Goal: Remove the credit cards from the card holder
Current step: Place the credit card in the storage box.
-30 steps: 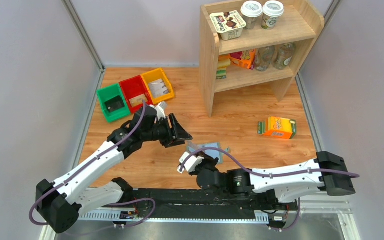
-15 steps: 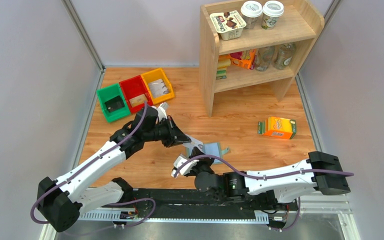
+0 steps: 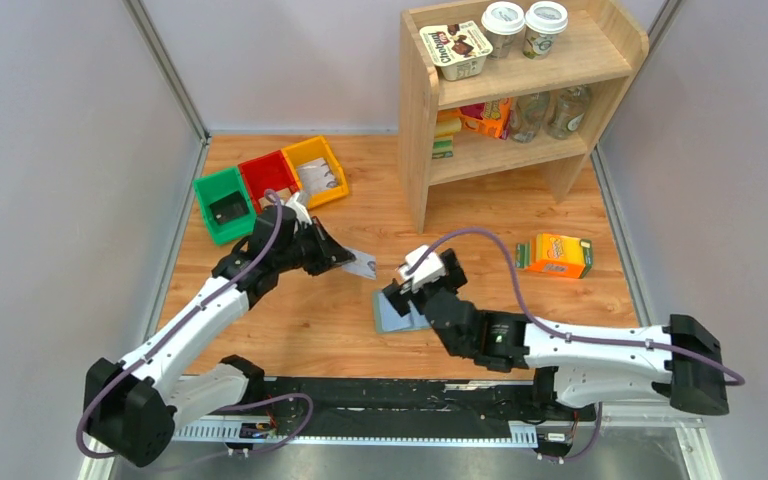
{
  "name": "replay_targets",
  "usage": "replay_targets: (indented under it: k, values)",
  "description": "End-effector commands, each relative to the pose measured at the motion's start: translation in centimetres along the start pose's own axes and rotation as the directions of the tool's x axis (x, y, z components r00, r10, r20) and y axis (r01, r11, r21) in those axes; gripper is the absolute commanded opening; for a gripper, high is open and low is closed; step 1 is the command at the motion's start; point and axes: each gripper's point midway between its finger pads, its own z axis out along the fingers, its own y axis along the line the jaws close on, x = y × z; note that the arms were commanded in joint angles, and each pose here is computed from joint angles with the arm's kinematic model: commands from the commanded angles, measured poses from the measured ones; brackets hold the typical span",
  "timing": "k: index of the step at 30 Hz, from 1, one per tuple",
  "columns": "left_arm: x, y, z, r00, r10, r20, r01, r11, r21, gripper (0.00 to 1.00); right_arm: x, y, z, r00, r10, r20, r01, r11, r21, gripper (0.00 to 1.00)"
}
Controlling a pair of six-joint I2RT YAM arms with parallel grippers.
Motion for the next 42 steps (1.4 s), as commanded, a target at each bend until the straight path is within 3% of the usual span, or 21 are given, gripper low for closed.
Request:
replay_targets:
  k: [1,5,8,12,20,24,30,34,38,42]
  values:
    - [-5.0,2.3,0.6,0.975,0.151,0.163,-0.142,0.988,-0.069,0.00,2.6,-2.8,0.6,0.939,0.341,-0.036,-0.339,0.940,0.044,1.00]
    - [-10.3,4.1,0.5,0.938,0.179,0.298,-0.136,0.978,-0.158,0.00,6.9,-6.3,1.4,0.852,0.516,-0.086,-0.503,0.853,0.138,1.00]
    - [-14.3,4.9,0.8,0.899,0.193,0.393,-0.123,0.973,-0.197,0.00,9.0,-8.1,1.3,0.814,0.577,-0.070,-0.552,0.806,0.214,1.00]
    - [-19.1,8.0,3.3,0.895,0.161,0.416,-0.054,0.965,-0.257,0.00,11.0,-9.1,1.6,0.807,0.589,-0.048,-0.561,0.789,0.250,1.00]
    - [-28.7,9.8,8.2,0.872,0.167,0.459,-0.029,0.956,-0.292,0.00,12.0,-10.2,1.7,0.817,0.576,-0.020,-0.545,0.783,0.299,1.00]
    - [-29.9,11.9,11.5,0.894,0.151,0.422,-0.010,0.948,-0.318,0.00,12.2,-10.4,1.7,0.815,0.579,-0.012,-0.549,0.779,0.304,1.00]
    - [-30.2,14.1,14.0,0.912,0.136,0.386,0.007,0.938,-0.347,0.12,12.3,-10.3,1.9,0.820,0.571,-0.022,-0.539,0.786,0.301,1.00]
    - [-30.1,14.4,12.7,0.914,0.165,0.370,-0.001,0.914,-0.405,0.35,12.3,-10.3,1.9,0.832,0.554,-0.041,-0.518,0.800,0.301,1.00]
    - [-29.7,13.7,9.8,0.913,0.192,0.361,0.000,0.883,-0.469,0.46,11.6,-9.8,2.1,0.842,0.533,-0.081,-0.497,0.825,0.270,1.00]
    - [-29.4,10.8,6.5,0.897,0.223,0.382,-0.027,0.890,-0.456,0.51,10.8,-8.5,2.2,0.843,0.509,-0.173,-0.472,0.855,0.215,1.00]
